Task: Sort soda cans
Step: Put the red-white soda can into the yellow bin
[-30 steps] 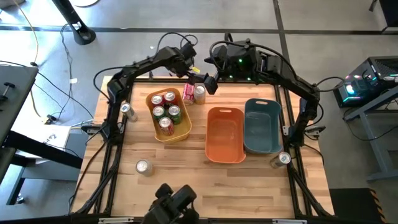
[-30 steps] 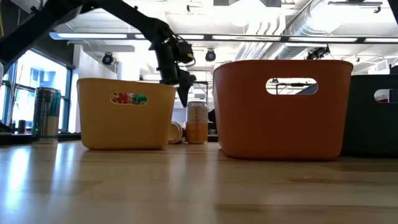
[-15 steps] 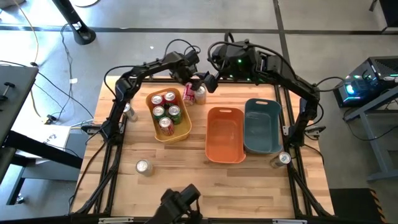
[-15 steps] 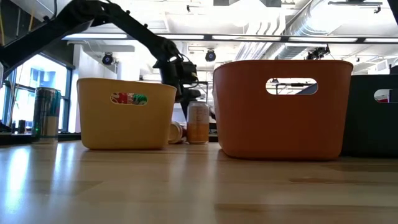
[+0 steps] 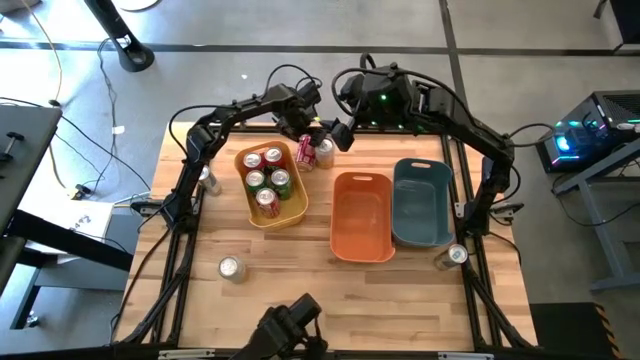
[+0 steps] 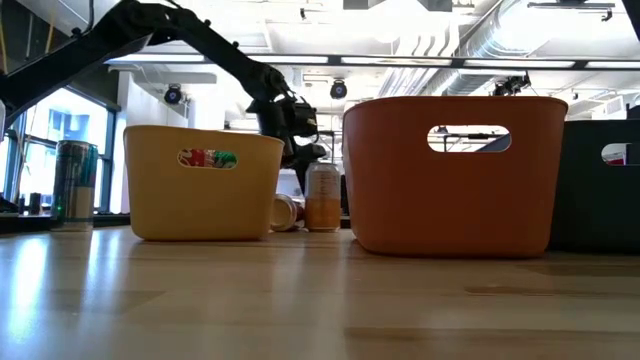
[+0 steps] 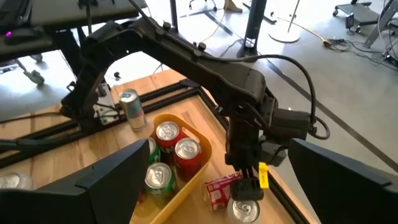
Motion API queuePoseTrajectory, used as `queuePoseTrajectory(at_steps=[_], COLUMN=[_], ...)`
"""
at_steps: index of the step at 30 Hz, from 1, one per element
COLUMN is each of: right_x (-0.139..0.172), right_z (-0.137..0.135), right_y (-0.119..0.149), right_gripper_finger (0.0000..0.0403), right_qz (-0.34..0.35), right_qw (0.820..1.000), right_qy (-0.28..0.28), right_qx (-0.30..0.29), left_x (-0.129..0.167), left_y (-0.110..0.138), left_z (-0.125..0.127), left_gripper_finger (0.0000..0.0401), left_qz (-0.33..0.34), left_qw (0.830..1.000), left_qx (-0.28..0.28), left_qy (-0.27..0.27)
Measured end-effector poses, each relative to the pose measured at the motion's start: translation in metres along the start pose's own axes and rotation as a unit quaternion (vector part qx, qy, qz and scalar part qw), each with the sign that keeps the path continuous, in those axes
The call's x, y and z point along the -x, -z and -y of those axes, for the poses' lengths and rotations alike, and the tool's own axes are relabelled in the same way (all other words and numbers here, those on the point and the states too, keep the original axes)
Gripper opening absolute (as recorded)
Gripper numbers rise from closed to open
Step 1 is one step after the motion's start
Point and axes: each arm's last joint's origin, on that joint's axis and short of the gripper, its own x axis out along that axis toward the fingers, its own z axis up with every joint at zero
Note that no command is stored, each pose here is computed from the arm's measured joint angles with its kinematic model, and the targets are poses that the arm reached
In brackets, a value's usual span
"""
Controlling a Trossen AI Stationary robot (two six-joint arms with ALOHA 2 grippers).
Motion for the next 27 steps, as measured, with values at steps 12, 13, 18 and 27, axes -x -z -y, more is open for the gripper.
queuePoseTrajectory(at_steps=[12, 13, 18, 27], right_x=[0.0, 0.0, 0.0, 0.0], right_z=[0.002, 0.002, 0.002, 0.002], right_y=[0.003, 0.003, 0.003, 0.003], right_gripper_finger=[0.0378, 0.0378, 0.0378, 0.0378], right_qz=[-0.014, -0.015, -0.014, -0.014], right_qw=[1.0, 1.0, 1.0, 1.0], right_qy=[0.003, 0.003, 0.003, 0.003], right_qx=[0.011, 0.01, 0.006, 0.006], left_x=[0.015, 0.015, 0.016, 0.009], left_y=[-0.017, -0.019, -0.024, -0.013], left_z=[-0.006, -0.006, -0.003, 0.021], left_gripper_finger=[0.0364, 0.0364, 0.0364, 0.0365], left_qz=[0.076, 0.082, 0.131, 0.113], left_qw=[0.993, 0.992, 0.984, 0.991], left_qx=[0.082, 0.088, 0.118, 0.067], left_qy=[0.032, 0.036, 0.005, 0.0])
